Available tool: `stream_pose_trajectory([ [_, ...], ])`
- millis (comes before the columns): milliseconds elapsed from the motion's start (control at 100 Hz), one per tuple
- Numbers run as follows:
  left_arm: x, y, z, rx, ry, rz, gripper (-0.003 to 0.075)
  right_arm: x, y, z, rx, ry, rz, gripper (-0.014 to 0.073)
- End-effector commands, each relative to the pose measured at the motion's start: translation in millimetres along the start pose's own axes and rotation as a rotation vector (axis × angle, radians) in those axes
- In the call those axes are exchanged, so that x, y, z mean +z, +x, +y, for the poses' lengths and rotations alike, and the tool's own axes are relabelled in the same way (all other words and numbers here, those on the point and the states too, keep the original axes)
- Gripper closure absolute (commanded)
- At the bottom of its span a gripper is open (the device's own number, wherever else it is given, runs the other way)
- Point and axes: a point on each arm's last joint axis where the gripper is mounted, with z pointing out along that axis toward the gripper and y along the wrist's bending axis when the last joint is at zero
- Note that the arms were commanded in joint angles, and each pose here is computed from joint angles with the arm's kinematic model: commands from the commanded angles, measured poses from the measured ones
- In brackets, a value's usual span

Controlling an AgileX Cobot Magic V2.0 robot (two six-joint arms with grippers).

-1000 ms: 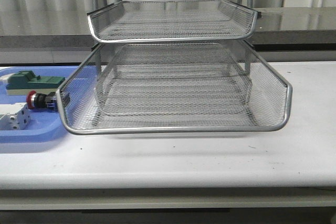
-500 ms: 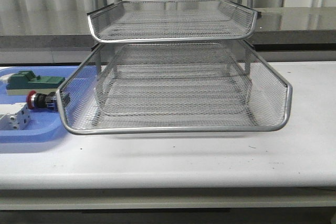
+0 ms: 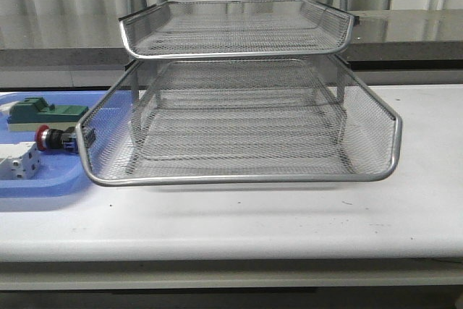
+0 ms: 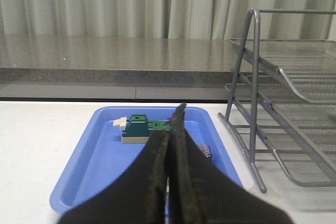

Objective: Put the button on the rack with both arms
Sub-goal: 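Release the tier and move the left gripper over the blue tray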

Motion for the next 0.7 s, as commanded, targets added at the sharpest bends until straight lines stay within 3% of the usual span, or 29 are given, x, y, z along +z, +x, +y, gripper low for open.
stream_pose_trajectory([
  [0,2.0,-30.5,-4.7,-0.063,0.017,-0.063,0.0741,-8.0,-12.9,-0.8,-0.007,0.004,-0.089,0.0665],
  [220,31.2,-68.7,-11.4,-0.062,-0.009,0.171,0.0741,-8.0,-12.9,-0.8,-0.007,0.004,-0.089,0.0665],
  [440,85.9,-106.7,-17.8,-0.053,-0.036,0.393,0.0741,-8.0,-12.7,-0.8,-0.007,0.004,-0.088,0.0665],
  [690,148.3,-120.8,-20.7,0.027,-0.04,0.627,0.0741,-8.0,-12.7,-0.8,-0.007,0.004,-0.088,0.0665],
])
